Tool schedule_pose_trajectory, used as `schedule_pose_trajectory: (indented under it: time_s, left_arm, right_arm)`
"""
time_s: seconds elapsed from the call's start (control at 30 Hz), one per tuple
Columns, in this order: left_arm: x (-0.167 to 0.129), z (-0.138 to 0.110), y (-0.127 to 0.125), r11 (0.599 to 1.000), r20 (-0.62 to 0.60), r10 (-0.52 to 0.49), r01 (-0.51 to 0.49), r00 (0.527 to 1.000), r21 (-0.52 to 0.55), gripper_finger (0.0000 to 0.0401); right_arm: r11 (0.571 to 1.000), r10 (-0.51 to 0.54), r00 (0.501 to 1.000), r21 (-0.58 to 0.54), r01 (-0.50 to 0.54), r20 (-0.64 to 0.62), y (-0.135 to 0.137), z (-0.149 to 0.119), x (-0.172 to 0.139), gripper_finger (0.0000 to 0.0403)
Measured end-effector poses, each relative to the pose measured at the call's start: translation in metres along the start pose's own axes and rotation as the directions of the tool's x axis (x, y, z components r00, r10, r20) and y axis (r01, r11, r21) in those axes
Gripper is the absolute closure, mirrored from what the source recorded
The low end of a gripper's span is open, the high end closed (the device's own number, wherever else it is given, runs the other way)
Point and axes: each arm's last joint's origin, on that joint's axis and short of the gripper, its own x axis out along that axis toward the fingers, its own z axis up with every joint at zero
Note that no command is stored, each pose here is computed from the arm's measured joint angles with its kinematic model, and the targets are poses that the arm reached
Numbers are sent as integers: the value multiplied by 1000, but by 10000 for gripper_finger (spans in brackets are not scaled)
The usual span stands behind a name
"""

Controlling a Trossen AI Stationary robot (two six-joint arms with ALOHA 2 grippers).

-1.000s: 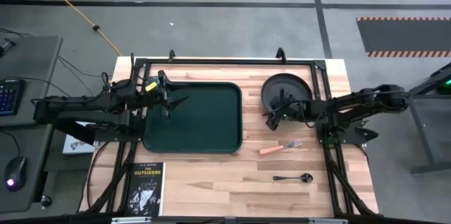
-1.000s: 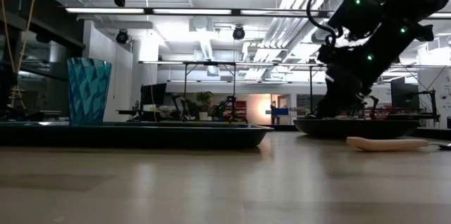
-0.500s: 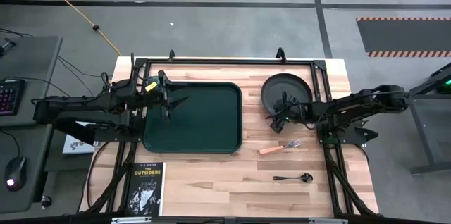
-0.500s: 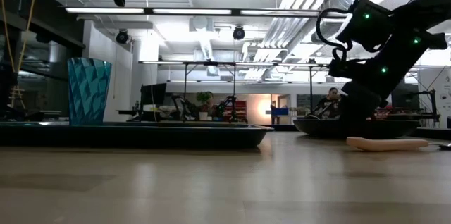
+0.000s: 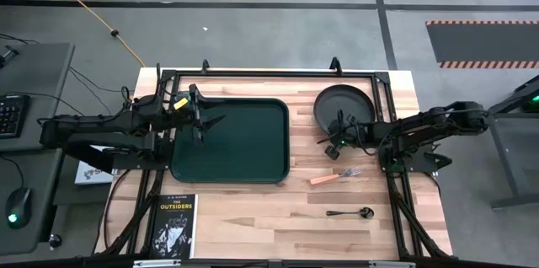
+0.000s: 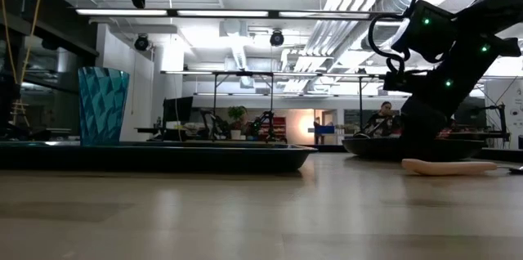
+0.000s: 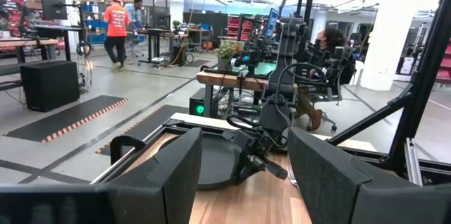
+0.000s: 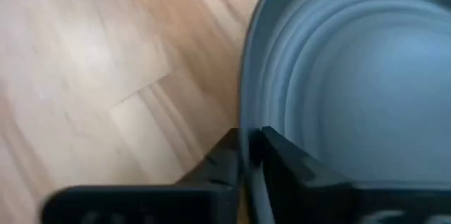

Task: Pick and place plate/cup/fork/spoon on tray
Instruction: Put the black plate on the black tray

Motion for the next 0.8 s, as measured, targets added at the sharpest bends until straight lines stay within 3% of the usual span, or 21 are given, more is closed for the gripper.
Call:
schedule_pose_trajectory:
  time_s: [0.07, 0.23, 0.5, 0.63, 0.8]
  left_arm:
    - [0, 0, 0, 1000, 0, 0, 0, 1000, 0, 200]
    - [0, 0, 0, 1000, 1, 0, 0, 1000, 0, 200]
    - [0, 0, 0, 1000, 1, 1, -1, 1000, 0, 200]
    - [0, 0, 0, 1000, 1, 1, -1, 1000, 0, 200]
    - [0, 0, 0, 1000, 2, 1, -1, 1000, 1, 200]
  right_arm:
    - [1000, -12, 1000, 0, 12, 12, 0, 1, 0, 390]
    - [1000, -4, 1000, 2, 4, 21, 2, 6, -2, 393]
    - [992, 109, 978, -74, -98, 175, 28, 54, -26, 401]
    - [973, 199, 942, -167, -158, 270, 50, 79, -41, 402]
    - [922, 267, 921, -354, -158, 285, 90, 107, -39, 402]
